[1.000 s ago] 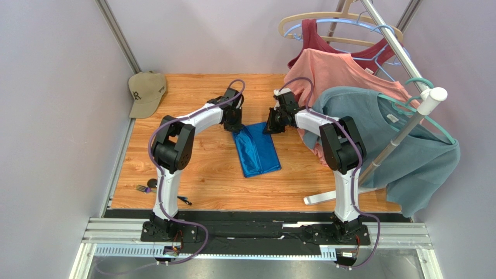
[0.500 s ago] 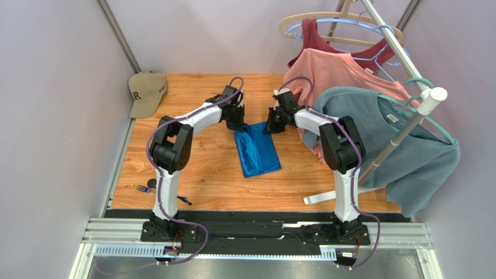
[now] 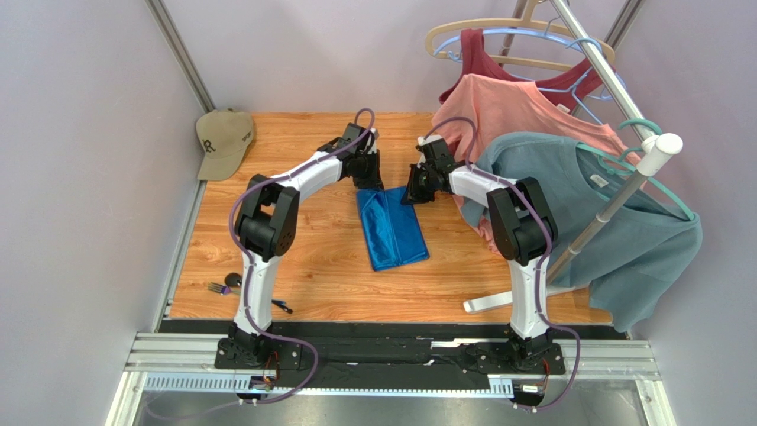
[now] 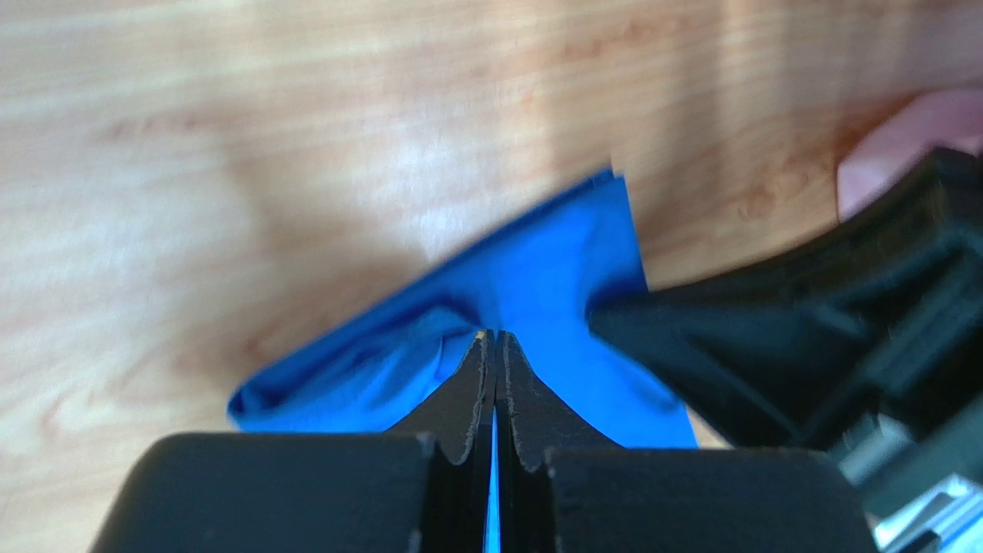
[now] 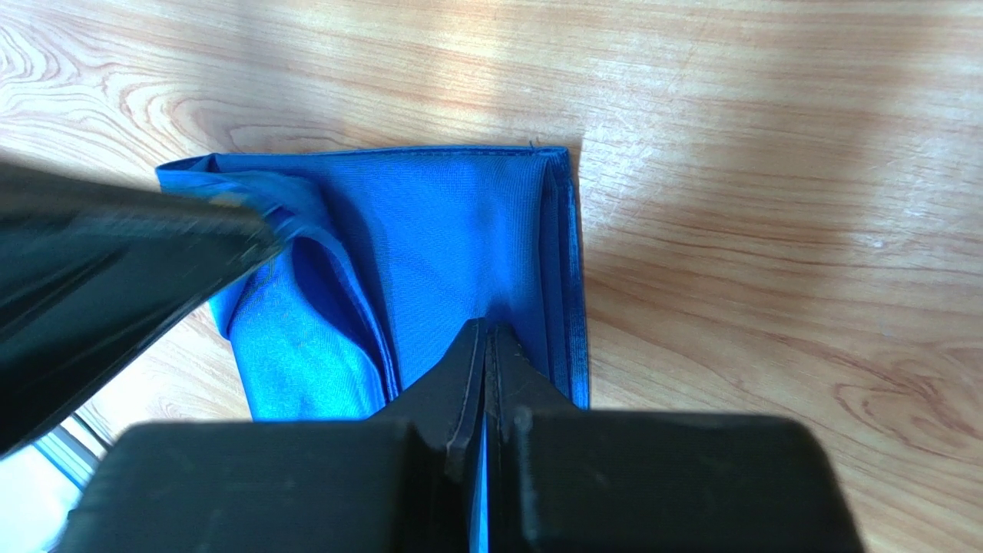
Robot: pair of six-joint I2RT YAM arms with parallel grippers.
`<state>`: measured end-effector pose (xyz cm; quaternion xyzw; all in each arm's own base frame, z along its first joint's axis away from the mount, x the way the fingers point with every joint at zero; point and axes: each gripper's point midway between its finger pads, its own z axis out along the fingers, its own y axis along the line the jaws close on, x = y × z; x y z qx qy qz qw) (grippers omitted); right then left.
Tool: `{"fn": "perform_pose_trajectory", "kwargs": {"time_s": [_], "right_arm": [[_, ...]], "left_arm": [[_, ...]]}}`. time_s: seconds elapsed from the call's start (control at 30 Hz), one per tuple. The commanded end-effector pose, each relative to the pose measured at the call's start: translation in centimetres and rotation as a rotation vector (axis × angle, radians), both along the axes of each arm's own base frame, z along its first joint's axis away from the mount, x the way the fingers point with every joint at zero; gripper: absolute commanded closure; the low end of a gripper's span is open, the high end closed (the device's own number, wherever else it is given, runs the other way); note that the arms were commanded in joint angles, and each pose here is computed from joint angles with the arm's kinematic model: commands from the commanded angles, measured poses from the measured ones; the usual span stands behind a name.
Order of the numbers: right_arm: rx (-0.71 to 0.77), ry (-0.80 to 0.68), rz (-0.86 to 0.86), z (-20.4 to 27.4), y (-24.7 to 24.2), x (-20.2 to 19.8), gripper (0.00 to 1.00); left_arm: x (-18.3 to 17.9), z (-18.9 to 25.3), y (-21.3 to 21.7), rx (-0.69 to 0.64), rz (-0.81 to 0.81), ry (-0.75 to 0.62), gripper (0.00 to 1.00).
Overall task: Fold the napkin into a case and place the utensils inside
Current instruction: Smooth out the 2/3-rectangle-folded napkin at the center of the board.
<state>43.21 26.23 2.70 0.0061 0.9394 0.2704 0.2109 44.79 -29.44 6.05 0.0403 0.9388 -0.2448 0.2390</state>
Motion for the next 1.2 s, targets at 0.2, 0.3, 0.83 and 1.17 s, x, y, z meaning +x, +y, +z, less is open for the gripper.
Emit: {"fn": "perform_pose_trajectory", "kwargs": {"time_s": [0.2,0.3,0.83,1.17], "right_arm": [[-0.073,0.044,0.015,-2.4,-0.2,-0.8,1.0],[-0.073,0.039,0.013,-2.2,-0.2,-0.8,1.0],[-0.014,-0.052,0.068,4.8,0.6,-0.5,1.0],[0.072,-0.054,0.142,8.0,1.5,-4.3,0.88]], "left_arm": [[2.4,-2.0,-1.2,-0.015,-0.011,-0.026,1.0],[2.6,-2.8,-1.2,-0.011,-0.024,-0.034,1.0],[0.2,10.3,-0.7,-0.115,-0.038,-0.176,0.82],[-1.7,4.6,-0.9,-0.132,-0.027,-0.038,1.0]]}}
